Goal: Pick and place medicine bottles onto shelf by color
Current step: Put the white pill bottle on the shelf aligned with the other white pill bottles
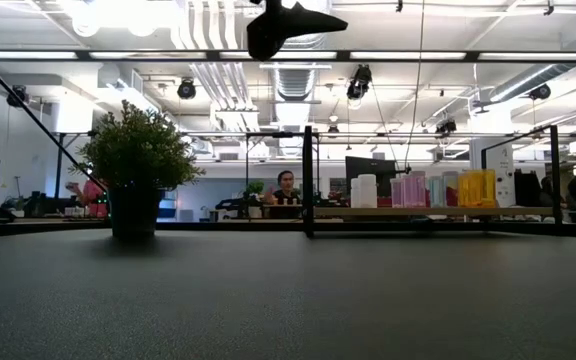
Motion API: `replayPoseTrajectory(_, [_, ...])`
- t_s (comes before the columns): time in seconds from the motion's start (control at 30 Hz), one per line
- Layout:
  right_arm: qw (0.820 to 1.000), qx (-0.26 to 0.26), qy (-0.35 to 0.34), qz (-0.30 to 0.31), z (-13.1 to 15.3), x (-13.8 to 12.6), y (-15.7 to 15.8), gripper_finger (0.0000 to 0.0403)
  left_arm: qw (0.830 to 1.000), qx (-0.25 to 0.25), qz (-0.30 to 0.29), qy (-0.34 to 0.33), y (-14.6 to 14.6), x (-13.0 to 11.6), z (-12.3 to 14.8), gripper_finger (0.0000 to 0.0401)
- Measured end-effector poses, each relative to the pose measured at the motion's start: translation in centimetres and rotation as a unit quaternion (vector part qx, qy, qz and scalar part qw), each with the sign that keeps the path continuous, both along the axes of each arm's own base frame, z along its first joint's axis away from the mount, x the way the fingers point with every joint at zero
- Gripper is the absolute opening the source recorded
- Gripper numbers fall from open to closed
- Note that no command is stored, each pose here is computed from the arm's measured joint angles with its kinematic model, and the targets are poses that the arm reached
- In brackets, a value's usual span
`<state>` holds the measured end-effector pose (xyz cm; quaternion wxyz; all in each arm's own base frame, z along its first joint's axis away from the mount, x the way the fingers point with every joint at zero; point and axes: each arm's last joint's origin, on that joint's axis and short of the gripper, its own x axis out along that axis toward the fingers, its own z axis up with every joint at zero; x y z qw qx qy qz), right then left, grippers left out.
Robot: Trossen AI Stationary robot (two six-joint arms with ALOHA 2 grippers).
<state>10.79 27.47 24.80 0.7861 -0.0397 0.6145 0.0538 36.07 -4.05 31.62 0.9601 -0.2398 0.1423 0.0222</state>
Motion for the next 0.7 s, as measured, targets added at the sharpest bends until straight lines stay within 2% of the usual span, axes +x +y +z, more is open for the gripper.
replayPoseTrajectory(0.1, [1.000,0.024,-0.011,0.014,-1.2,0.2,0.9,0.0244,1.000,0.006,0.012,-0.001,-0.6,-0.1,0.0,0.0276])
replayPoseTrajectory(0.27, [1.000,-0.018,-0.010,0.019,-3.8,0.3,0.7,0.0244,1.000,0.010,0.019,-0.008,-1.2,-0.1,0.1,0.0276])
replayPoseTrajectory(0.37, [1.000,-0.019,-0.008,0.003,-5.2,0.2,0.4,0.0244,1.000,0.007,0.017,-0.021,-1.5,-0.1,0.3,0.0276])
replayPoseTrajectory(0.57, [0.999,0.027,-0.015,-0.010,-7.5,-0.2,0.4,0.0244,0.999,0.003,0.013,-0.042,-1.8,-0.1,0.7,0.0276])
replayPoseTrajectory(0.7, [0.999,0.009,-0.006,-0.033,-8.9,-0.5,-0.7,0.0244,0.999,0.003,0.013,-0.042,-1.8,-0.1,0.7,0.0276])
